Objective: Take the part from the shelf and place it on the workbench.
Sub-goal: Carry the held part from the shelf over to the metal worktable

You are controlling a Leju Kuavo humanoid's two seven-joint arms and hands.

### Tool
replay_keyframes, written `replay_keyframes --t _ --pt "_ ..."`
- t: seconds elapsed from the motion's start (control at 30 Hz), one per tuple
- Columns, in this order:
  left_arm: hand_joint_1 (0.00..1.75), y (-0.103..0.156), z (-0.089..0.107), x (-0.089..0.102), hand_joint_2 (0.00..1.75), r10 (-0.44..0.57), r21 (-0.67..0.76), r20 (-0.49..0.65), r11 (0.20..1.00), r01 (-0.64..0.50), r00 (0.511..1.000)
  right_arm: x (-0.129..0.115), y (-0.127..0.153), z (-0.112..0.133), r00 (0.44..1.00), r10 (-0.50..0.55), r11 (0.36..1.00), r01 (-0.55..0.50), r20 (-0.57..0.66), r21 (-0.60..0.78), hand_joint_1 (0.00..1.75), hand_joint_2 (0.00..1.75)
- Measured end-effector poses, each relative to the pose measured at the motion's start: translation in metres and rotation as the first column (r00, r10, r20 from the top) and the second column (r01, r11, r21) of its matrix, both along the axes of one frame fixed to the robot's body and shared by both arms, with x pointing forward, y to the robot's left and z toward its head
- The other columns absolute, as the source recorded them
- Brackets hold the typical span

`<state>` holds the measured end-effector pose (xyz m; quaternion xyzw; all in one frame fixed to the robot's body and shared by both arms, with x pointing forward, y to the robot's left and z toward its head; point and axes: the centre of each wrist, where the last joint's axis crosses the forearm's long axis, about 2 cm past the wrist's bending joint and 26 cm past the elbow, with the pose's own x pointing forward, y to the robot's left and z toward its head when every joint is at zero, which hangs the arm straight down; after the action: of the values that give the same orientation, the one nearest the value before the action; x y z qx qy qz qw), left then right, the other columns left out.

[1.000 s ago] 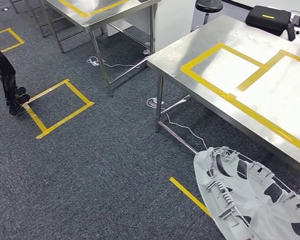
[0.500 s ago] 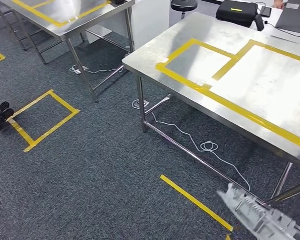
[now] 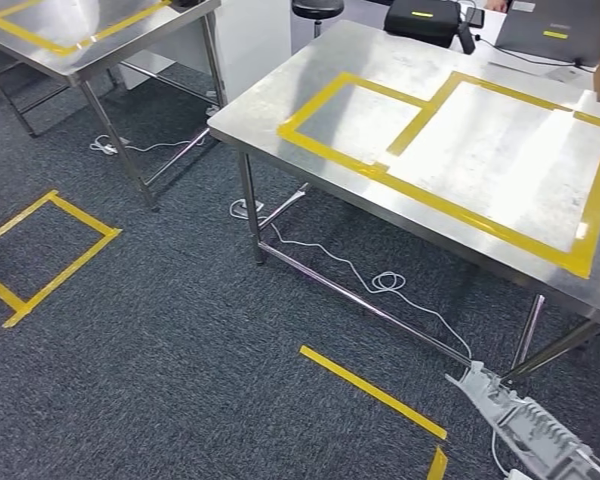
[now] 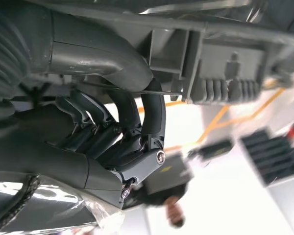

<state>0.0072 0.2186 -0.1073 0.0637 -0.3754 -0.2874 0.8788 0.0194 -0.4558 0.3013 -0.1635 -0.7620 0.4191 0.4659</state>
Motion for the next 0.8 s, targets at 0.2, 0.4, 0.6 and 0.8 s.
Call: replay_keyframes --t 0.2,0.4,0.6,0.8 --pt "0.0 -0.002 0.0 -0.001 0.0 0.001 -0.009 0.003 1.0 -0.001 1.0 -0.009 0.001 0.001 0.995 -0.086 0.996 0.086 0.048 0.007 1.75 1.75" --pt "0.0 -0.001 0.0 0.002 0.0 -0.001 -0.031 0.01 1.0 0.001 1.0 -0.01 0.002 0.002 0.992 -0.114 0.993 0.114 0.063 0.004 1.75 1.75" --pt "0.0 -0.001 0.0 0.002 0.0 -0.008 -0.044 0.023 0.999 0.009 1.0 -0.008 -0.003 0.01 0.988 -0.123 0.992 0.123 0.093 0.001 1.75 1.75" --pt "0.0 0.001 0.0 0.003 0.0 -0.017 -0.046 0.034 0.999 0.018 0.999 -0.004 -0.013 0.027 0.985 -0.128 0.991 0.13 0.113 -0.01 1.75 1.75"
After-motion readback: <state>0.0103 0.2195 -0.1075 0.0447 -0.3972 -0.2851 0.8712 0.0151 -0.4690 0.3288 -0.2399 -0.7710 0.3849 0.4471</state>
